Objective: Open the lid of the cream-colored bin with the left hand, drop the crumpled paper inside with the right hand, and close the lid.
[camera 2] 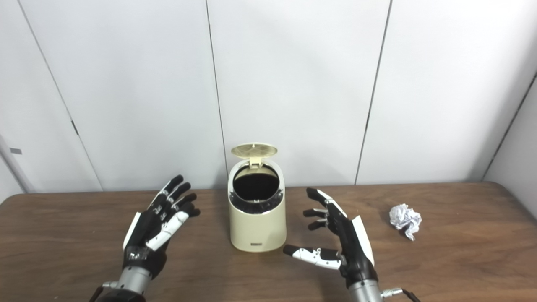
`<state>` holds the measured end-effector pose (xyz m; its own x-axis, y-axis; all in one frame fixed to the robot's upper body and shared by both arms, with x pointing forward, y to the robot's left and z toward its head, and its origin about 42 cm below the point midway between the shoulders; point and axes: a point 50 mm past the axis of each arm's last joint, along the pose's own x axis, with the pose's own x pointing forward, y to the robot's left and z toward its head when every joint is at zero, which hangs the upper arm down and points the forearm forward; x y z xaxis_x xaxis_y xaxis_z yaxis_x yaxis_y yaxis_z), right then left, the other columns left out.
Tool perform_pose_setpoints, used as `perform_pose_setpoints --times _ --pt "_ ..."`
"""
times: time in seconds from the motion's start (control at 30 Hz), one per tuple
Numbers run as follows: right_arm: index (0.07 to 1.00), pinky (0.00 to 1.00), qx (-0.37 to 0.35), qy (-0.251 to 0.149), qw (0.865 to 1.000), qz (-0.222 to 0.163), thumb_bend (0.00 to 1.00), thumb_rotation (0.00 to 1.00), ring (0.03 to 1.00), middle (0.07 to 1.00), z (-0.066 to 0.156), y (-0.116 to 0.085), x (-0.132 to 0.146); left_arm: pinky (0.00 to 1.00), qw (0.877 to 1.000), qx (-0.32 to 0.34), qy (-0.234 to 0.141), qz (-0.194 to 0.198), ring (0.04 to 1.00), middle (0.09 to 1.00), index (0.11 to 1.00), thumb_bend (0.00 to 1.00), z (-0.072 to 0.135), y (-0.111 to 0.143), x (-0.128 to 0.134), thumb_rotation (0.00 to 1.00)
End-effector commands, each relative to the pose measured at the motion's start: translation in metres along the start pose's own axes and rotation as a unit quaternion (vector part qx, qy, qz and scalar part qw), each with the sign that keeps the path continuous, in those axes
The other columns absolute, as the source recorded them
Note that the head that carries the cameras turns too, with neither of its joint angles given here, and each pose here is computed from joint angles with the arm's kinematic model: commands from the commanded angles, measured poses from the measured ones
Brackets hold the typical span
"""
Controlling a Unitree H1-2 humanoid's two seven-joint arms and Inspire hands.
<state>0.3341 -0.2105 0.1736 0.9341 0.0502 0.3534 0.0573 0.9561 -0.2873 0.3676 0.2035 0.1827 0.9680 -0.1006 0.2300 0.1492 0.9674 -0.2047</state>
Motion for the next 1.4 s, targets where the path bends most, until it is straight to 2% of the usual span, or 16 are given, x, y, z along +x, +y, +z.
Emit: perform_pose_setpoints --times 0.0,0.17,0.37,0.6,0.73,0.83,0.9,1.03,1.13,1.23,1.37 --pt "0.831 0.55 0.001 -0.03 0.999 -0.009 0.69 0.17 0.698 0.851 0.014 -0.006 0.009 0.7 0.999 -0.004 -0.041 -0.019 0.843 0.893 0.958 0.72 0.015 -0.001 0.005 0.29" --pt "0.83 0.56 0.001 -0.028 1.0 -0.01 0.69 0.17 0.694 0.851 0.017 -0.01 0.007 0.71 0.998 0.006 -0.042 -0.035 0.853 0.898 0.965 0.73 0.012 0.004 -0.004 0.27" --pt "0.826 0.56 0.01 -0.024 1.0 -0.013 0.7 0.15 0.706 0.851 0.019 -0.014 0.003 0.72 0.999 0.017 -0.031 -0.026 0.854 0.9 0.963 0.75 0.003 0.007 -0.015 0.29" --pt "0.852 0.56 0.007 -0.023 1.0 -0.017 0.73 0.18 0.71 0.851 0.016 -0.021 0.005 0.76 0.999 0.021 -0.024 -0.021 0.868 0.907 0.967 0.76 0.0 0.008 -0.017 0.3" --pt "0.851 0.57 -0.022 -0.034 0.999 0.0 0.76 0.22 0.71 0.866 0.024 -0.032 0.014 0.76 0.999 0.022 -0.02 -0.021 0.874 0.911 0.969 0.77 -0.003 0.01 -0.015 0.3" --pt "0.874 0.57 -0.067 -0.026 0.997 0.039 0.76 0.2 0.729 0.885 0.036 -0.049 0.024 0.77 0.999 0.016 -0.02 -0.02 0.878 0.916 0.969 0.76 -0.003 0.011 -0.014 0.3" --pt "0.866 0.54 -0.099 -0.016 0.993 0.057 0.8 0.23 0.722 0.877 0.042 -0.062 0.031 0.77 0.999 0.013 -0.022 -0.019 0.875 0.915 0.968 0.75 -0.004 0.011 -0.013 0.29" --pt "0.866 0.56 -0.193 0.003 0.977 0.094 0.84 0.28 0.725 0.885 0.054 -0.092 0.047 0.77 0.999 0.012 -0.025 -0.021 0.876 0.916 0.97 0.74 -0.005 0.011 -0.012 0.29" --pt "0.867 0.63 -0.25 0.023 0.96 0.123 0.87 0.28 0.764 0.897 0.061 -0.112 0.061 0.78 0.999 0.013 -0.027 -0.023 0.885 0.924 0.971 0.73 -0.006 0.012 -0.011 0.29" --pt "0.859 0.66 -0.315 0.027 0.938 0.141 0.88 0.24 0.806 0.883 0.069 -0.134 0.073 0.79 0.999 0.014 -0.026 -0.022 0.889 0.928 0.97 0.71 -0.006 0.012 -0.01 0.28" --pt "0.835 0.66 -0.349 0.027 0.924 0.154 0.87 0.17 0.825 0.88 0.075 -0.154 0.084 0.79 0.999 0.02 -0.025 -0.02 0.886 0.917 0.962 0.69 -0.007 0.014 -0.008 0.25"
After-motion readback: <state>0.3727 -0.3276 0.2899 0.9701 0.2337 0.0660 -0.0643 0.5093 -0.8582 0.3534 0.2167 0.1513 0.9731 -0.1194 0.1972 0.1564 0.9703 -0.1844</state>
